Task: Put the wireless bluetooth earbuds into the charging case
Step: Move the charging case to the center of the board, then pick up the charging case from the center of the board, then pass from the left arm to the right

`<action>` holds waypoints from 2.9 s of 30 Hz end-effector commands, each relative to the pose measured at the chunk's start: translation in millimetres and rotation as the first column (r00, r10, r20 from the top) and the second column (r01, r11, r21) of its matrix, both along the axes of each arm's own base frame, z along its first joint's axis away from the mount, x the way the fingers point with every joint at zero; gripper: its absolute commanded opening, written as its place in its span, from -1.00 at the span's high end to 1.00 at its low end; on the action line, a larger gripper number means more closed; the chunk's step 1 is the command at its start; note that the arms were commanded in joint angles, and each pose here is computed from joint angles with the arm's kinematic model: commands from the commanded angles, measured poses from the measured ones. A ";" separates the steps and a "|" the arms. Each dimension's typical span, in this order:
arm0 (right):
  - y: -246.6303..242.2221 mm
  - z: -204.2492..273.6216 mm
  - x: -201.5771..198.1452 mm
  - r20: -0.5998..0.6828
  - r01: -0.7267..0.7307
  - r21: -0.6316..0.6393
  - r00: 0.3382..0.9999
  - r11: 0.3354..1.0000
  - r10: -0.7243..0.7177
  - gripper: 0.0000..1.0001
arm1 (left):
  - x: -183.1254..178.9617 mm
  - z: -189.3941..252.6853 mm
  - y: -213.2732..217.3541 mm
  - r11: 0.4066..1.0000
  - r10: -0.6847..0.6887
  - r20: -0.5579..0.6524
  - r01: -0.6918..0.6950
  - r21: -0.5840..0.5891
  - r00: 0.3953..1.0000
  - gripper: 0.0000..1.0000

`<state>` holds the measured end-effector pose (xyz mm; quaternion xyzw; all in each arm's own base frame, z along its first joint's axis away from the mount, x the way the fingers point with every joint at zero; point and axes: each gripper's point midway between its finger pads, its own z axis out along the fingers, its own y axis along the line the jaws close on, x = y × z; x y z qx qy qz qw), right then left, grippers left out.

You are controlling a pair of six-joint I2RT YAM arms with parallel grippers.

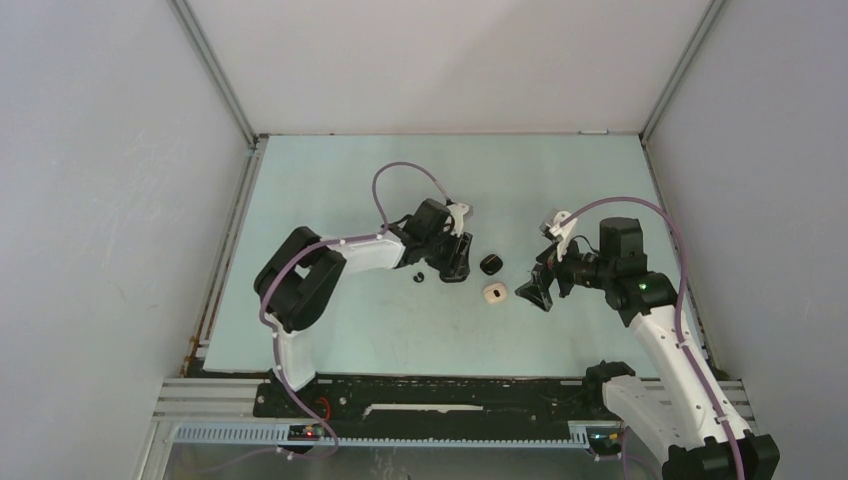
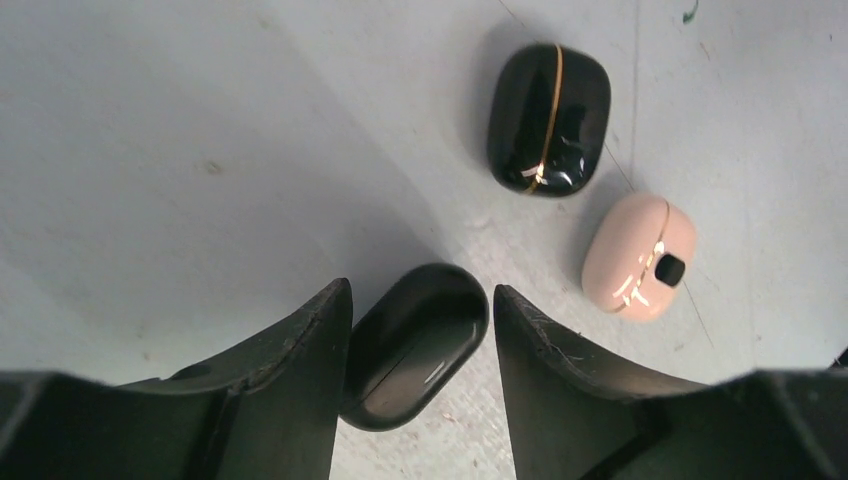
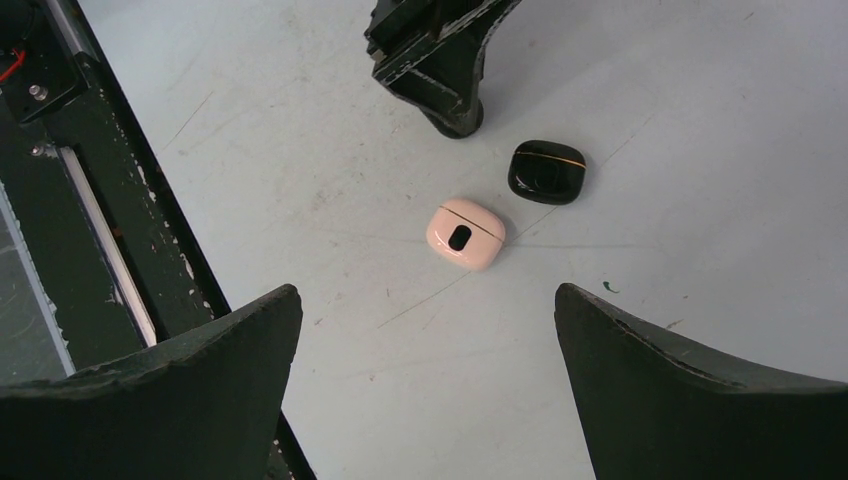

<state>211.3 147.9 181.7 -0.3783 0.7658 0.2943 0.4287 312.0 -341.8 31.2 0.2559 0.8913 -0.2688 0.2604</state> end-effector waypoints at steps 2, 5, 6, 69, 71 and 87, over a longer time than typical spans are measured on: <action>2.3 5.0 -2.8 0.029 -0.023 0.009 0.999 1.000 0.023 -0.98 | -16.9 25.1 -1.5 0.997 -0.046 0.028 0.047 -0.053 0.999 -0.20; 2.7 4.7 -3.3 0.026 -0.026 0.010 0.999 1.000 0.026 -0.98 | -21.4 29.4 4.2 0.997 -0.044 0.046 0.047 -0.061 0.998 -0.25; 3.1 4.8 -3.6 0.025 -0.028 0.010 0.999 1.000 0.028 -0.98 | -22.5 28.9 5.5 0.997 -0.044 0.049 0.046 -0.058 0.998 -0.26; 51.9 -21.9 -19.1 -0.505 -0.071 0.290 0.836 0.954 0.216 -0.15 | -137.4 150.7 -56.8 0.909 -0.371 0.692 0.396 0.132 0.620 0.56; 53.6 -20.4 -21.4 -0.513 -0.086 0.303 0.825 0.949 0.238 -0.07 | -136.7 150.3 -56.8 0.909 -0.371 0.695 0.395 0.135 0.616 0.56; 50.5 3.3 -32.5 -0.423 -0.177 0.367 0.842 0.913 0.334 0.63 | -120.1 137.3 -31.7 0.976 -0.198 0.690 0.207 0.071 0.697 -0.16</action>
